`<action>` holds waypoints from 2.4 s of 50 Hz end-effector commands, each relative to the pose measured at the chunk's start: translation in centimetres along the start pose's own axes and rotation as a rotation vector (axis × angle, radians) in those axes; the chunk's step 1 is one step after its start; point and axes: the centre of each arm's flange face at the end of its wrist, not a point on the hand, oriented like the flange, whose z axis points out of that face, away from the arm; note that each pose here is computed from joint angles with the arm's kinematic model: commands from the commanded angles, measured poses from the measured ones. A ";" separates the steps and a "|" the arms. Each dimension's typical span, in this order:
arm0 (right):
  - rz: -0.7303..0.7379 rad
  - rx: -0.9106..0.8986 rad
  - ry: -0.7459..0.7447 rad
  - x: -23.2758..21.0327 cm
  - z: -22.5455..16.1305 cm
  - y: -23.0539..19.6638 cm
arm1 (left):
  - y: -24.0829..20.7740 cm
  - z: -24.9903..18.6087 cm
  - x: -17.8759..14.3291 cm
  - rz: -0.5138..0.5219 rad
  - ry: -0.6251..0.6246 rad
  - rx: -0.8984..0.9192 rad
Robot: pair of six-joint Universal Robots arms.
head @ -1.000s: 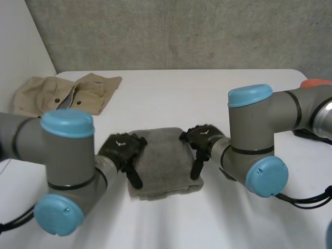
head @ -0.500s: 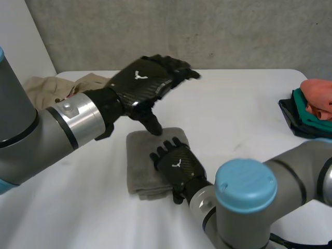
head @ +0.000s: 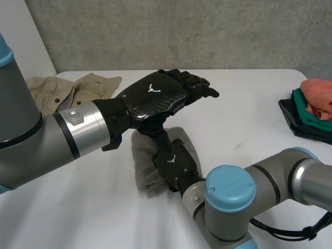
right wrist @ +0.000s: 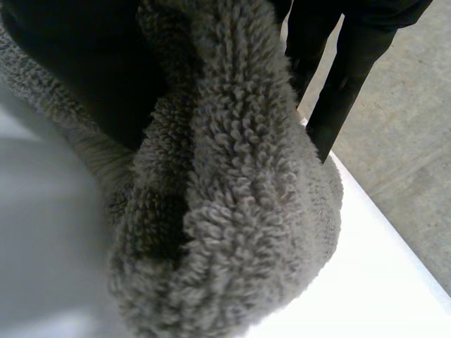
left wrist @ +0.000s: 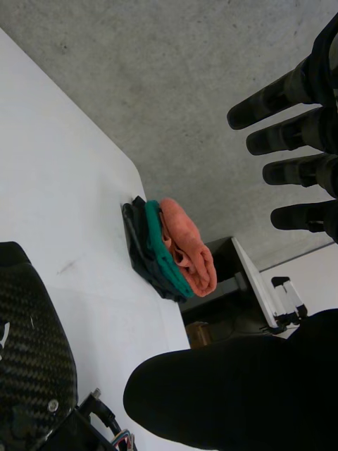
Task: Fold the laundry.
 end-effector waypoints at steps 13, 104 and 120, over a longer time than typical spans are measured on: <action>0.026 0.230 0.458 18.7 2.4 -7.5 | -3.9 0.3 -1.8 0.001 -0.049 0.105; -0.008 0.326 0.479 28.4 -5.6 -9.8 | -5.6 -8.4 -22.6 0.054 -0.903 0.188; 0.003 -0.110 0.182 16.0 -3.9 1.8 | 18.2 -7.1 -33.5 0.229 -0.965 -0.203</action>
